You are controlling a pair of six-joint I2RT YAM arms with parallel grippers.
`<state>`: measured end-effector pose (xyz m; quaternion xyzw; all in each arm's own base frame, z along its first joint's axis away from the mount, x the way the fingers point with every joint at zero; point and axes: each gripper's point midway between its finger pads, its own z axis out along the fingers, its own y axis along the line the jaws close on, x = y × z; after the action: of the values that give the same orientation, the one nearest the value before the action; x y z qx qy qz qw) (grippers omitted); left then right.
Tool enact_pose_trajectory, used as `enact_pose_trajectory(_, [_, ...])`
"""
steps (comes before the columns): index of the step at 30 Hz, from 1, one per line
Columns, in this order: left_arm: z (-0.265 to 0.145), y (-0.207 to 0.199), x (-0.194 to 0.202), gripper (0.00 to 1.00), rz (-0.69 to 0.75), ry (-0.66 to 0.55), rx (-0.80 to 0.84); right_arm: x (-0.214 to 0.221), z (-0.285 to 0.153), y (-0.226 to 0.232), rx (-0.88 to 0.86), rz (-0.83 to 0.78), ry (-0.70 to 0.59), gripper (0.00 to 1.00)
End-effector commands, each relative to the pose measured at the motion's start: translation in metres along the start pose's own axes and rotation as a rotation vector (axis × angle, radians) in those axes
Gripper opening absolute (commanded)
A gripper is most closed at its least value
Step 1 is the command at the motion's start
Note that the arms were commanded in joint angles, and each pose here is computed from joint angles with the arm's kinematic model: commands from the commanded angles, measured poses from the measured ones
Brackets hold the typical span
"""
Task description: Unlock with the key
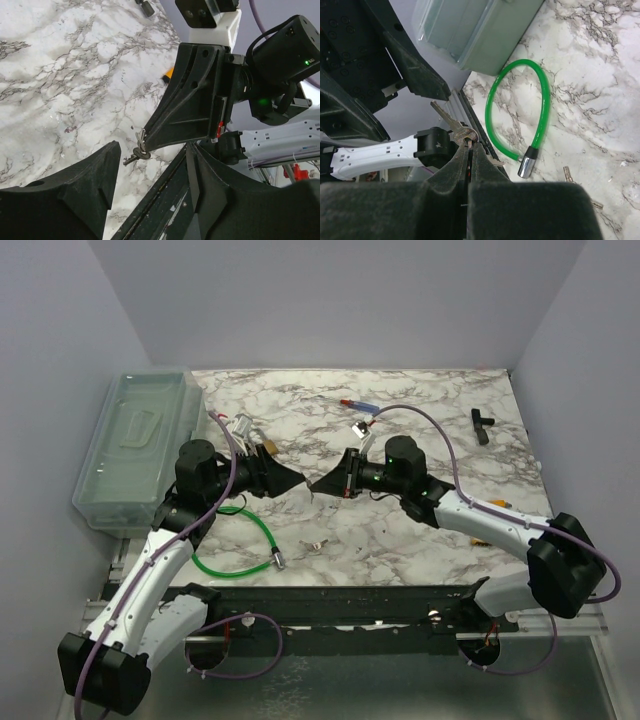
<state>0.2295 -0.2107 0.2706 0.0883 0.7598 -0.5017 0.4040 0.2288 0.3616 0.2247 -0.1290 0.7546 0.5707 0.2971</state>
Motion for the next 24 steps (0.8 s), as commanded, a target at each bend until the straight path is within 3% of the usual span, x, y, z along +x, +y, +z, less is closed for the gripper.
enact_pose_trajectory(1, [-0.001,-0.006,0.001,0.59,0.023,-0.014,0.024,-0.008,0.006,0.021,-0.066,-0.012,-0.002,0.01])
enact_pose_trajectory(20, [0.002,0.006,-0.003,0.41,0.017,-0.046,-0.044,0.001,0.016,0.031,-0.065,-0.033,0.038,0.01])
enact_pose_trajectory(24, [0.002,0.011,-0.004,0.29,0.021,-0.054,-0.071,0.002,0.016,0.034,-0.071,-0.040,0.047,0.00])
